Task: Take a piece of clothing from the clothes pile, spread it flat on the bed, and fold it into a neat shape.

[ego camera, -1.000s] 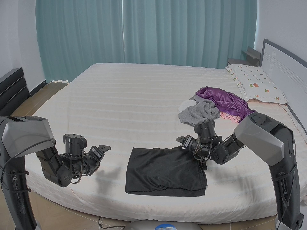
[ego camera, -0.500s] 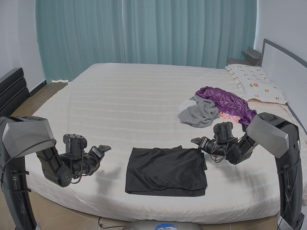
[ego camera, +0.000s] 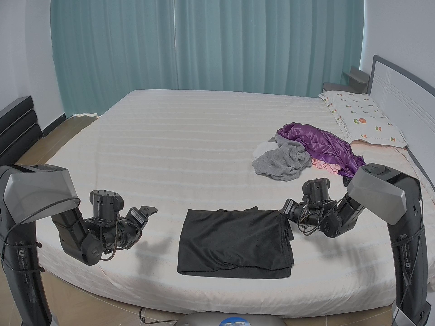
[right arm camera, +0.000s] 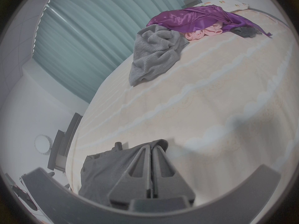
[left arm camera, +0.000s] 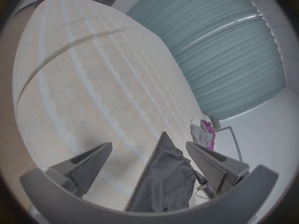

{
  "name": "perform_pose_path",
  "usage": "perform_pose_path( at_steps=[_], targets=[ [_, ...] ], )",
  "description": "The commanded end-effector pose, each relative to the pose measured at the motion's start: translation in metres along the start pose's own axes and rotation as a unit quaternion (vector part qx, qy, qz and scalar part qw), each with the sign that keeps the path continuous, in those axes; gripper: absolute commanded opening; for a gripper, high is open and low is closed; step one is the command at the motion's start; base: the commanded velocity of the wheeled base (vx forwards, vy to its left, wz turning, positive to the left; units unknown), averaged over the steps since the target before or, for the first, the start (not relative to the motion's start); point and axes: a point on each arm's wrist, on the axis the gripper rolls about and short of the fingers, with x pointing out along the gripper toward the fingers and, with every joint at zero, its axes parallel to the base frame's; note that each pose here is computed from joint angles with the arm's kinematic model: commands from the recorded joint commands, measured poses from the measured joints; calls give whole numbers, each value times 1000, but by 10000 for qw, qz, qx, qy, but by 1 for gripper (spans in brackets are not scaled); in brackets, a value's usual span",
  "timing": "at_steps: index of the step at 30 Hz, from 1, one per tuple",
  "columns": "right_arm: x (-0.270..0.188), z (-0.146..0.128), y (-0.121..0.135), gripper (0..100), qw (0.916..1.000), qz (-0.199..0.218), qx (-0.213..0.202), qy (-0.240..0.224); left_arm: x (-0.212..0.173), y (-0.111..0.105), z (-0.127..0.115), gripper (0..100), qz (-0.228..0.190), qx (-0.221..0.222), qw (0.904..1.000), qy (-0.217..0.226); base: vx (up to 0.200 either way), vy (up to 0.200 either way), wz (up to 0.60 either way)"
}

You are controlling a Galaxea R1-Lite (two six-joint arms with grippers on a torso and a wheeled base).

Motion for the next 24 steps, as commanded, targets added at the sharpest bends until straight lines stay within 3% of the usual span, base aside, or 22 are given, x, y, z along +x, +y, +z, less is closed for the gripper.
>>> perform_pose_path(
  at_steps=[1, 13, 14, 20, 24],
  targets=[
    [-2, 8, -6, 0, 9998, -37, 156, -90, 1, 1, 0, 100, 13, -10, 10000, 7, 0, 0, 0],
    [0, 12, -13, 0, 9996, -104, 249, -127, 1, 1, 0, 100, 13, -2, 10000, 7, 0, 0, 0],
    [-1, 12, -13, 100, 9995, -104, 257, -127, 1, 1, 0, 100, 13, -2, 10000, 7, 0, 0, 0],
    [-23, 22, -7, 100, 9991, -55, 367, -192, 1, 1, 0, 100, 9, 5, 10000, 14, 0, 0, 0],
    [-56, 19, -4, 100, 9992, 157, 380, 26, 1, 0, 0, 100, 6, 6, 10000, 3, 0, 0, 0]
  ],
)
